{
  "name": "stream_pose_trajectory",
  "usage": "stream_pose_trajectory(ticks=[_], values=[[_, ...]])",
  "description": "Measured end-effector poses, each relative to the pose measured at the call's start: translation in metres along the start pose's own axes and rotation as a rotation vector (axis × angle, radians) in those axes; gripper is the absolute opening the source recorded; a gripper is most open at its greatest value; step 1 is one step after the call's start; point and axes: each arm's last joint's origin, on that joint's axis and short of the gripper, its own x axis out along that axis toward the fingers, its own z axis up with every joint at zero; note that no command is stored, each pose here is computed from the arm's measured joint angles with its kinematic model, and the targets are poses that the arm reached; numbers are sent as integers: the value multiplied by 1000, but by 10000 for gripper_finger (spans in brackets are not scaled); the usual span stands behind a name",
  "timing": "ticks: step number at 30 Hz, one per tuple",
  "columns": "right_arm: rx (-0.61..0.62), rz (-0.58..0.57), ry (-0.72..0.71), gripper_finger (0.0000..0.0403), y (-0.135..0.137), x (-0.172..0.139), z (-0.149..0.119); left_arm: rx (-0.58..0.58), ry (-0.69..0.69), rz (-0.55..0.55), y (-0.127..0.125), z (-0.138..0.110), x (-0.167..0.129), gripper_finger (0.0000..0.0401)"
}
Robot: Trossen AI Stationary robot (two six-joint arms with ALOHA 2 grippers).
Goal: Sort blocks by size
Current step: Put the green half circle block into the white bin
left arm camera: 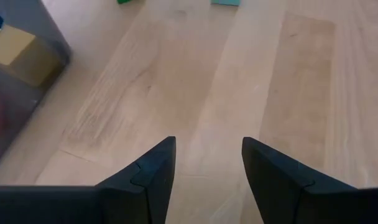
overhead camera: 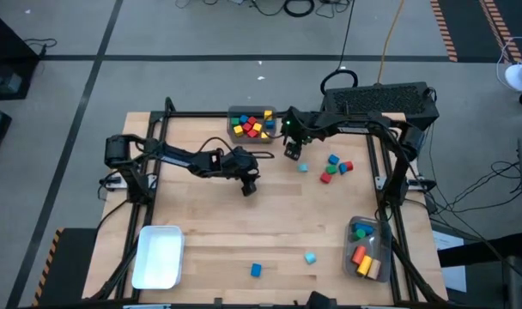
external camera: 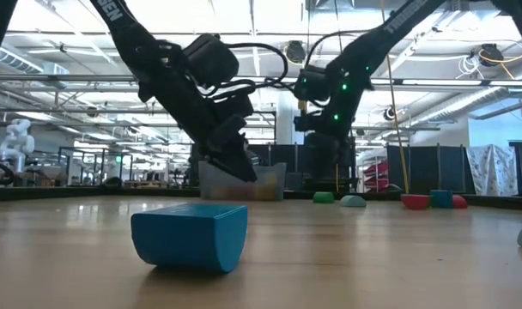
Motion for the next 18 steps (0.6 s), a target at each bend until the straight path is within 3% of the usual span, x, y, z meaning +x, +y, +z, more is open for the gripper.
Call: stream_pose_trajectory(ticks=[12,18], values=[[69,7,103,256,-7,41,-10,-3,33,6,1,-3,0,187],[87,17,133,202,-6,47,-13,-3,37,7,1,-4,0,187]])
